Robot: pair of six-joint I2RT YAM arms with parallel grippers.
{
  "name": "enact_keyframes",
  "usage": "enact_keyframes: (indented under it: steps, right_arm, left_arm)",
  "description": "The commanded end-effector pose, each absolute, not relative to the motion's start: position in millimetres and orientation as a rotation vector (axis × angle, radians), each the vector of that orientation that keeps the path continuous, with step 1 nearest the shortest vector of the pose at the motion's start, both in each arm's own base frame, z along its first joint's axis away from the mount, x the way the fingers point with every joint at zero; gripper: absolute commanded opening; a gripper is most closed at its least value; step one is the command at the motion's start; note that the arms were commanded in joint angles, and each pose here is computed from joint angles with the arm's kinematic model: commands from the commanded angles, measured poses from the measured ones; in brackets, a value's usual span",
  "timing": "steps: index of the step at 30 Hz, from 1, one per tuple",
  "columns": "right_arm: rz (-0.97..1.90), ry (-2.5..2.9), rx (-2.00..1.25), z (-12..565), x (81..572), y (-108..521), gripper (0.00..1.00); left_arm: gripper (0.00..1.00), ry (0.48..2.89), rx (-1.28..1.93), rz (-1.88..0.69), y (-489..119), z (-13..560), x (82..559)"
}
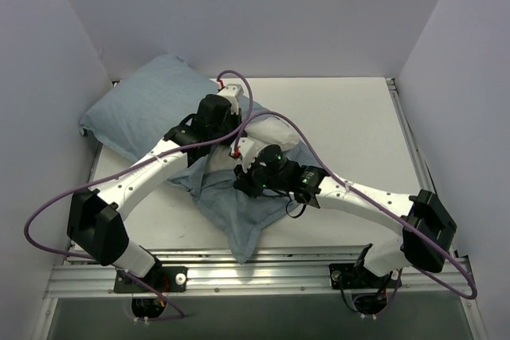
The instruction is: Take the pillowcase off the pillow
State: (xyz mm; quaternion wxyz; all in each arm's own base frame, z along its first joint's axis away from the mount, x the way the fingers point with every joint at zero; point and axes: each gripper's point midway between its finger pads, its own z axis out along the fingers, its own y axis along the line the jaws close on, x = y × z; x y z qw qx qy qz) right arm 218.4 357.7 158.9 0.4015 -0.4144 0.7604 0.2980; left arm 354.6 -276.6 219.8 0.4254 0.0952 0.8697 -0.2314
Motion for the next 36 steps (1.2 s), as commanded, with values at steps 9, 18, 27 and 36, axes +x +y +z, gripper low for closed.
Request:
enact_keyframes:
  steps: [9, 18, 27, 36]
  right_arm:
    - [0.9, 1.925, -1.235, 159.7, 130.4, 355.6, 0.0]
    - [0.938, 2.016, -1.25, 152.2, 90.5, 330.4, 0.0]
    - [1.053, 2.119, -1.255, 140.9, 53.3, 302.3, 0.0]
    - [1.161, 2.066, -1.262, 159.9, 34.0, 311.7, 0.0]
  left_arm:
    - [0.02, 1.936, 0.006, -0.44, -257.3, 285.9, 431.1]
    - [0.02, 1.814, -0.224, -0.331, -232.0, 316.8, 497.2]
    - [0.02, 1.747, -0.36, -0.322, -222.5, 337.8, 521.9]
    - [0.02, 1.669, -0.604, -0.363, -208.7, 342.5, 524.1]
